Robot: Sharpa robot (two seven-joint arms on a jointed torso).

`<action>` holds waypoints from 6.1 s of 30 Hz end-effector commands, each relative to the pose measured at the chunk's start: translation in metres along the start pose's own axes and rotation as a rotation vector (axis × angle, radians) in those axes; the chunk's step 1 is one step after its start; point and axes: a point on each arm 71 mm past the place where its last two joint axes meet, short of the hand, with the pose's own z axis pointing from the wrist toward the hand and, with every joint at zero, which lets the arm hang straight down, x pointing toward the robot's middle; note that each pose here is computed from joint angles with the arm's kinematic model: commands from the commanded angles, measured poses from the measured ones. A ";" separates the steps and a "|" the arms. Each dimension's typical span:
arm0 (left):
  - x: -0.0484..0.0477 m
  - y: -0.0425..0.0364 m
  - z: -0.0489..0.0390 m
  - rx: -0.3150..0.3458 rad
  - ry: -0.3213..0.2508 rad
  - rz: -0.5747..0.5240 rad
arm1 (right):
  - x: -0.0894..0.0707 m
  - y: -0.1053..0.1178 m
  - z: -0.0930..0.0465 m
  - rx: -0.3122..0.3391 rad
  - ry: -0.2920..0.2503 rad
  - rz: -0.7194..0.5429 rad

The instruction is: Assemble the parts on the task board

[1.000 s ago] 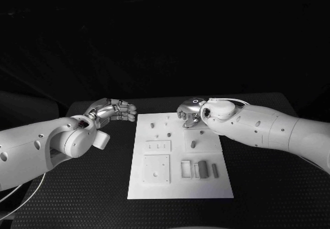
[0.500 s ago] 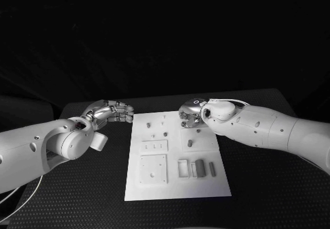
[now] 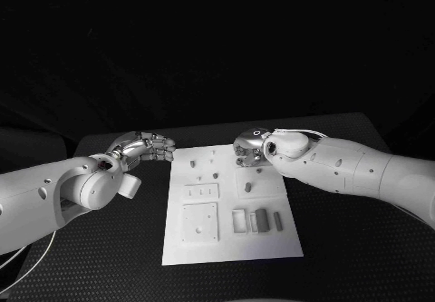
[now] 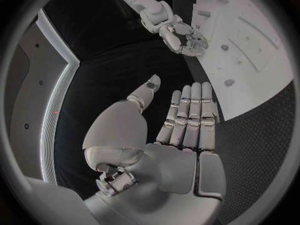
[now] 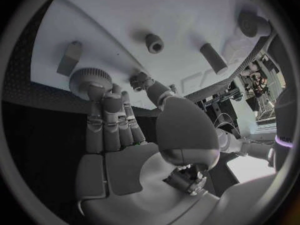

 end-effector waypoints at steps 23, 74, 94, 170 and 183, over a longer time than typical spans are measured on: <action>0.0008 -0.0009 -0.0005 -0.001 0.012 -0.011 | 0.021 0.015 -0.002 -0.035 0.095 -0.002; -0.0040 -0.0016 -0.0002 -0.004 -0.001 -0.007 | 0.023 0.028 0.000 -0.048 0.091 -0.013; -0.0078 -0.0017 -0.0001 -0.004 -0.013 -0.004 | 0.003 0.033 0.000 -0.034 0.003 -0.020; -0.0009 -0.0056 0.0108 0.003 -0.001 -0.002 | -0.048 0.092 0.052 -0.048 -0.272 -0.198; -0.0008 -0.0056 0.0101 0.001 -0.001 -0.003 | -0.041 0.092 0.052 -0.028 -0.280 -0.216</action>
